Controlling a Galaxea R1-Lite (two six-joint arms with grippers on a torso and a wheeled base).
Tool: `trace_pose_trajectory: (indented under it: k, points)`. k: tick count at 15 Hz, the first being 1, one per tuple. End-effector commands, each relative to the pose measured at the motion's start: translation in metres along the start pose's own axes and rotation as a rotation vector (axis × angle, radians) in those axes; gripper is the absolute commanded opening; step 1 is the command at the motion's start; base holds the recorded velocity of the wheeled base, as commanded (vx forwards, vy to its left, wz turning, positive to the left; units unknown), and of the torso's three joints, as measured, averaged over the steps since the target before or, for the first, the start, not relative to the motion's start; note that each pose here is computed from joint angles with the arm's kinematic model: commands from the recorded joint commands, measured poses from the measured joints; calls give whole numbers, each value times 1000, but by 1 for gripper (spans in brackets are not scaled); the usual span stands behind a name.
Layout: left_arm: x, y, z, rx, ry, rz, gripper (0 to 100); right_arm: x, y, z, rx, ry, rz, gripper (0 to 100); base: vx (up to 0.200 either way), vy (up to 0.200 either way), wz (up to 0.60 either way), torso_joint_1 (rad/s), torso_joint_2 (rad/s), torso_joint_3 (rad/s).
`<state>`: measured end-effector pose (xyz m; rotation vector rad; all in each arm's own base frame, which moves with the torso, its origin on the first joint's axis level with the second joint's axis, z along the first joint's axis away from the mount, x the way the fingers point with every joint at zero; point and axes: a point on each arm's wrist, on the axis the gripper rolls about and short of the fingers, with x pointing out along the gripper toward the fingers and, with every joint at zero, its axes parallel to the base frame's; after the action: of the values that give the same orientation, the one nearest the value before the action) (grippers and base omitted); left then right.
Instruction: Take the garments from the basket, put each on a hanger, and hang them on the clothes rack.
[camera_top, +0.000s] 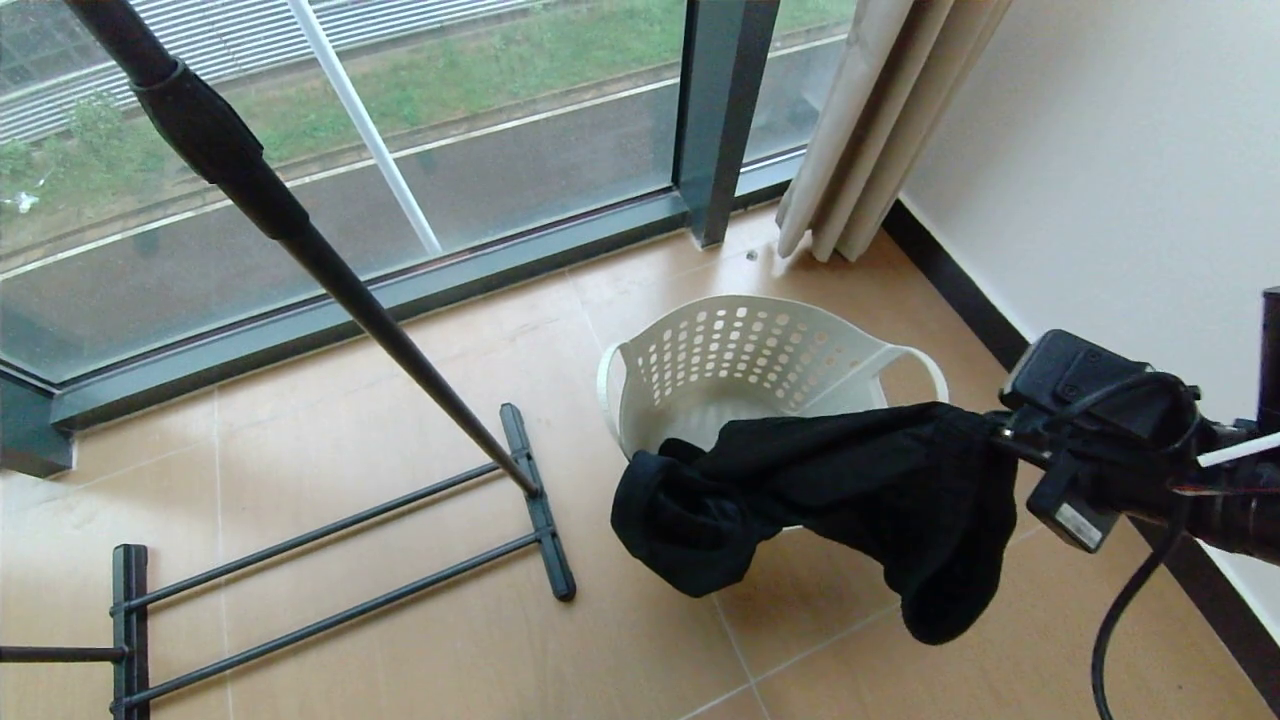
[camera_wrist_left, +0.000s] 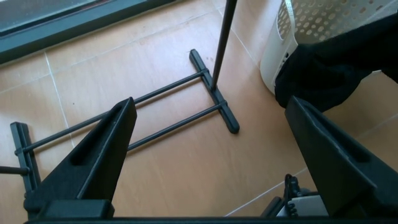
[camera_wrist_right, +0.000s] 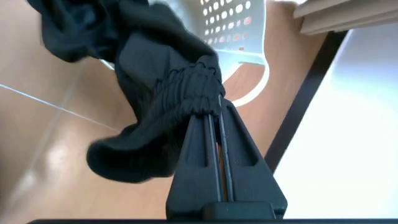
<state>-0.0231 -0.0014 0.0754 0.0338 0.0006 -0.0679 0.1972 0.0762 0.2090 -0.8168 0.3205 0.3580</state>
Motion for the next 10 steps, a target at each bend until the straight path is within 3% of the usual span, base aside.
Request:
trace_pose_trajectory:
  k: [1,3,10]
  points:
    - [0,0,0,0,1,0,100,-22,-1,-5,40,-41,-32,0,0,0,0,7,2,139]
    - [0,0,0,0,1,0,100,-16,-4,-2,162,-64,-54,0,0,0,0,2,0,176]
    - [0,0,0,0,1,0,100,-6,-14,-13,194,-23,-109,0,0,0,0,2,2,197]
